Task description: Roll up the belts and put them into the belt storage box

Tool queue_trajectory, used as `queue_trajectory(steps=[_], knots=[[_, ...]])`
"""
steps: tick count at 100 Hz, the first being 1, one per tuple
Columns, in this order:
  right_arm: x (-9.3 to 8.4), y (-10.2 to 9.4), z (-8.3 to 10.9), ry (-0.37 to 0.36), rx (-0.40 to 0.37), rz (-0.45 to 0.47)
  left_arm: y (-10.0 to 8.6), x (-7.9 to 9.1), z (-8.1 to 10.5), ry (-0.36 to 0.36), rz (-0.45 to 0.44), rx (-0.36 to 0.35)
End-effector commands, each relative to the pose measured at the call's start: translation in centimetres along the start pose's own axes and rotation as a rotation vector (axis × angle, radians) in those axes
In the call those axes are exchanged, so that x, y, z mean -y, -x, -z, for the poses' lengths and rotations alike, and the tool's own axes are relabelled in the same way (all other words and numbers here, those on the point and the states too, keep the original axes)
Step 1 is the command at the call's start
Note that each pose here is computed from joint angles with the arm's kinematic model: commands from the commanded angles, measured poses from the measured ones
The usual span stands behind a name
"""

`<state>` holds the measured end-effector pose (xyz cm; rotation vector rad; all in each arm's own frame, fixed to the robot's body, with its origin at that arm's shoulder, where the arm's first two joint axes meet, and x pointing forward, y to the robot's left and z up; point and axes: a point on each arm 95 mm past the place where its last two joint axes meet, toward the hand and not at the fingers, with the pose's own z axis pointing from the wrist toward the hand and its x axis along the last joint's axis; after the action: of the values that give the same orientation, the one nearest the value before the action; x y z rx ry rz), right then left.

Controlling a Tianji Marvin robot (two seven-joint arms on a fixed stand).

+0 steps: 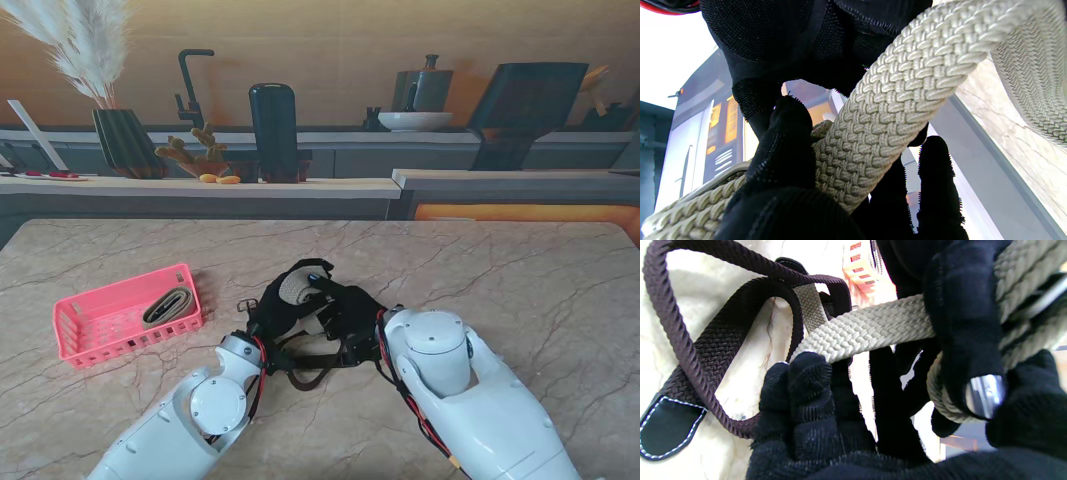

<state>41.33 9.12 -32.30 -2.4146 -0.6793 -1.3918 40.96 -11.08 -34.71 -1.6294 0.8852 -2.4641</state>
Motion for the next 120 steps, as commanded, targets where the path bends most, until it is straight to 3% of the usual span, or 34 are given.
queue_trajectory(steps=[1, 17, 51, 72, 91, 106, 120], knots=[[-0.7, 0.9, 0.0, 0.017, 0.03, 0.009, -1.2, -0.2, -0.5, -0.006, 0.023, -0.032], [-1.0, 0.8, 0.2, 0.027, 0.028, 0.014, -0.9, -0.3, -0.6, 0.001, 0.008, -0.019], [-0.8, 0.8, 0.7, -0.021, 0.034, -0.038, -0.9, 0.0, -0.8, -0.026, -0.051, -0.03], [-0.8, 0.6, 0.6, -0.032, 0.033, -0.04, -0.9, -0.2, -0.7, 0.012, -0.039, -0.037], [-0.9, 0.4, 0.8, -0.003, 0.031, 0.084, -1.0, -0.4, -0.7, 0.028, -0.009, -0.027], [-1.8, 0.4, 1.2, 0.079, 0.02, 0.239, -1.2, -0.1, -0.5, -0.005, 0.021, -0.012], [-2.7, 0.5, 1.8, 0.165, -0.012, 0.28, -1.3, 0.2, -0.5, -0.027, 0.041, 0.009]])
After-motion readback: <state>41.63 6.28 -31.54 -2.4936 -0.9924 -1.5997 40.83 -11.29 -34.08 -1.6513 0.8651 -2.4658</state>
